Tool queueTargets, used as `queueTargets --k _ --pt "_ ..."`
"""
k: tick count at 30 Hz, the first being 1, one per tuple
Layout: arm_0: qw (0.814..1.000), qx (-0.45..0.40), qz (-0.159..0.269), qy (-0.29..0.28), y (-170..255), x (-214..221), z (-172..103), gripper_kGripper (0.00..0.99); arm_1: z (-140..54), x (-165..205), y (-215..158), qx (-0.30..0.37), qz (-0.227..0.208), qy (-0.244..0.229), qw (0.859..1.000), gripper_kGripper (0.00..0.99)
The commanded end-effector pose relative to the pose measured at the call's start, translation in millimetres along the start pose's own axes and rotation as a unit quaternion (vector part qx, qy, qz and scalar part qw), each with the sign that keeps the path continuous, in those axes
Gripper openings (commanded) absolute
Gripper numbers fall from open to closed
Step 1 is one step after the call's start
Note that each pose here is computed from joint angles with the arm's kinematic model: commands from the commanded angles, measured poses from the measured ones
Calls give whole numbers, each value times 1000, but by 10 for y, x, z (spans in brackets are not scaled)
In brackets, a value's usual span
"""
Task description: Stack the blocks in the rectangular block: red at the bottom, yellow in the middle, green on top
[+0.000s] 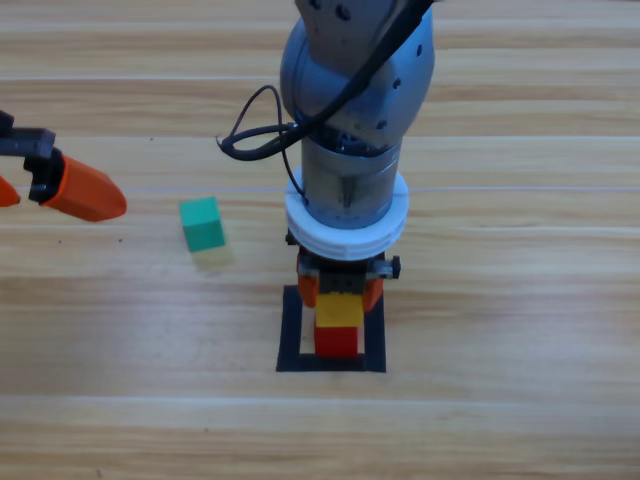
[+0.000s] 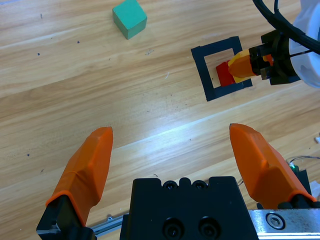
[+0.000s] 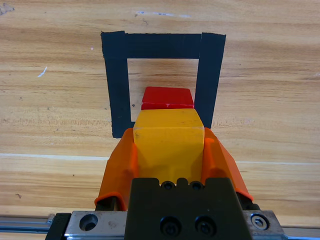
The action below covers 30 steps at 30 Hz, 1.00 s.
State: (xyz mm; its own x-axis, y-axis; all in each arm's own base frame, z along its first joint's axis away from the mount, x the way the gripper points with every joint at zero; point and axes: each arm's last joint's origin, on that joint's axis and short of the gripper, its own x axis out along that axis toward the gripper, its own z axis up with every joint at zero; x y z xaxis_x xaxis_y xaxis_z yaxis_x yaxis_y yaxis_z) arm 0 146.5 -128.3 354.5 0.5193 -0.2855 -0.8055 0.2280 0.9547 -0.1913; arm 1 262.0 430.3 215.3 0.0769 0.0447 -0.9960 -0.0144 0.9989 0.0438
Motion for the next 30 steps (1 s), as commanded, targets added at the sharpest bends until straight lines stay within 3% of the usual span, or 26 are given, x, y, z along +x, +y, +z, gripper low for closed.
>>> queueTargets --k 1,3,4,5,12,14,18,22,25,30 --pt "1000 -8 14 21 24 106 -15 990 -132 319 128 -14 -31 14 999 198" --pt "1000 -8 13 20 23 106 -14 990 -125 331 142 -15 -29 14 999 566" --pt "1000 -8 13 20 23 106 -14 990 -125 331 140 -15 -30 13 999 847" --pt "1000 -8 13 20 23 106 -14 990 -127 317 131 -14 -32 11 999 974" --pt "1000 -7 15 23 16 127 -6 990 -117 1 99 -22 -9 -14 1000 990" --pt "1000 -8 14 22 14 124 -3 990 -126 -242 66 -29 10 -32 999 990" --pt "1000 -16 17 13 5 104 33 990 -291 -1064 -86 -58 63 -105 991 990" --pt "998 -54 38 5 -42 234 283 988 -378 -1447 -280 -73 81 -140 984 990" --pt "994 -88 56 12 -54 415 453 988 -493 -1640 -533 -82 93 -160 979 990" --pt "987 -125 91 42 -90 899 757 988 -814 -1748 -1292 -90 169 -211 958 990"
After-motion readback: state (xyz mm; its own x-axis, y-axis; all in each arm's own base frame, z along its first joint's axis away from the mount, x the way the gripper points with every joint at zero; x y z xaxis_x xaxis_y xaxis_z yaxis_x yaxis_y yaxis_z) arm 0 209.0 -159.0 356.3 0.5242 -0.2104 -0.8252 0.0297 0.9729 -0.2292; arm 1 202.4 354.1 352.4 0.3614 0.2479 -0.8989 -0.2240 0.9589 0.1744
